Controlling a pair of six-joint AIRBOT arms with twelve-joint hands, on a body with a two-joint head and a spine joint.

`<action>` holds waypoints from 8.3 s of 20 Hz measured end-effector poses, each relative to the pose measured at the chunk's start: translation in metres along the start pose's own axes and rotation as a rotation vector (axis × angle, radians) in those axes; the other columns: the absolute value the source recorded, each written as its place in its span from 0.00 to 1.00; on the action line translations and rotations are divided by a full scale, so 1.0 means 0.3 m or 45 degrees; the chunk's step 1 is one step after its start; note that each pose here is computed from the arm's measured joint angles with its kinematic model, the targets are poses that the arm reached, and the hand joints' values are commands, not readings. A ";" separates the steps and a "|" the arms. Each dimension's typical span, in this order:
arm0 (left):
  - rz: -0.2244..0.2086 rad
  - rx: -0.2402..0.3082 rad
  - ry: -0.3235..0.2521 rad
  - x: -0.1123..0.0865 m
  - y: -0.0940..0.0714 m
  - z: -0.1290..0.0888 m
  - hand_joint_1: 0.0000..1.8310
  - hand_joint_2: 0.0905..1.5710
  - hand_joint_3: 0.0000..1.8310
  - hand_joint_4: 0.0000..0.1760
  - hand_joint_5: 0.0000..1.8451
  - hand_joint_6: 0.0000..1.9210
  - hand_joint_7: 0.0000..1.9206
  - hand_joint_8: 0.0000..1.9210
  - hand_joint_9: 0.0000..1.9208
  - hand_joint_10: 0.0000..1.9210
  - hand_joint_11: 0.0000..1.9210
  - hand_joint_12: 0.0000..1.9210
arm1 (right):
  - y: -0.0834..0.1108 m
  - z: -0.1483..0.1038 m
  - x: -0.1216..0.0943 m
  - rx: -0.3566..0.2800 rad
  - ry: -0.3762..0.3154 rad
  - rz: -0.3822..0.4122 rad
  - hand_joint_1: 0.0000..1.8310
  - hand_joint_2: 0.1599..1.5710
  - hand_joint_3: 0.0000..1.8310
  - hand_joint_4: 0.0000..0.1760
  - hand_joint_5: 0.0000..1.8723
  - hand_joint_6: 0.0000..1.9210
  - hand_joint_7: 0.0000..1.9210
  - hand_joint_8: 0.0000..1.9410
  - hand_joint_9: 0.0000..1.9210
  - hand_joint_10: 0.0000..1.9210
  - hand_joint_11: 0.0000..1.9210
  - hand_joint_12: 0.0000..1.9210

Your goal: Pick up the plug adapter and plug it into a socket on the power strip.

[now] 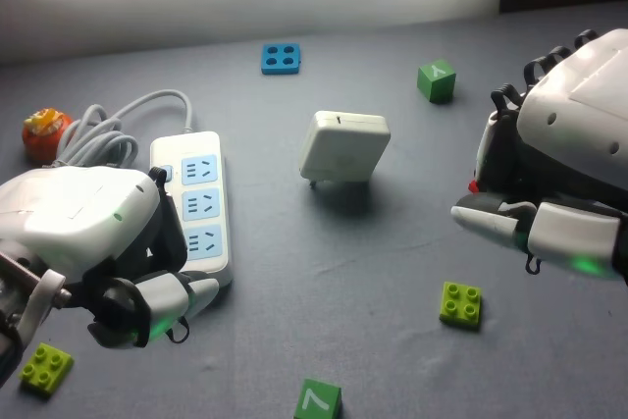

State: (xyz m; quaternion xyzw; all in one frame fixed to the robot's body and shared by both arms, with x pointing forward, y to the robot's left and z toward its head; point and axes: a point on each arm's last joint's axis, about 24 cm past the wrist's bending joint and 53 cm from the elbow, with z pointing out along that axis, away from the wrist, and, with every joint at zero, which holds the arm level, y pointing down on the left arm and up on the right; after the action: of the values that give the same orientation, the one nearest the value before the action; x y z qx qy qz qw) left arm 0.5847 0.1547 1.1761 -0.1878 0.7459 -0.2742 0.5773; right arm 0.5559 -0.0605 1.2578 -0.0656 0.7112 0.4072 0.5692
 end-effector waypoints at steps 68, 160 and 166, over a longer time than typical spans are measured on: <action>0.024 -0.113 0.362 0.274 0.142 0.060 0.00 0.74 0.00 0.00 0.00 0.00 0.00 0.00 0.00 0.00 0.00 0.00 | -0.355 0.689 0.214 0.224 0.247 0.695 0.77 0.63 0.00 0.00 0.06 0.00 0.06 0.00 0.06 0.00 0.00 0.33; 0.000 -0.110 0.361 0.273 0.136 0.065 0.00 0.74 0.00 0.00 0.00 0.00 0.02 0.00 0.01 0.00 0.00 0.00 | -0.120 0.844 0.055 0.404 0.296 0.133 0.68 0.66 0.00 0.00 0.49 0.51 0.59 0.43 0.70 0.00 0.43 0.50; -0.002 -0.108 0.362 0.273 0.134 0.065 0.00 0.74 0.00 0.00 0.00 0.00 0.01 0.00 0.00 0.00 0.00 0.00 | -0.007 0.943 0.070 0.371 0.234 0.116 0.68 0.66 0.00 0.00 0.50 0.50 0.59 0.43 0.70 0.00 0.43 0.50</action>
State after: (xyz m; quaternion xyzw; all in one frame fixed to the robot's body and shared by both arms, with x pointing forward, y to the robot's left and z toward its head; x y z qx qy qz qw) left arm 0.5835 0.1332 1.0852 -0.1717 0.8309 -0.2666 0.4572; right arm 0.7636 0.1309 1.2328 0.0129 0.8140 0.3174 0.4863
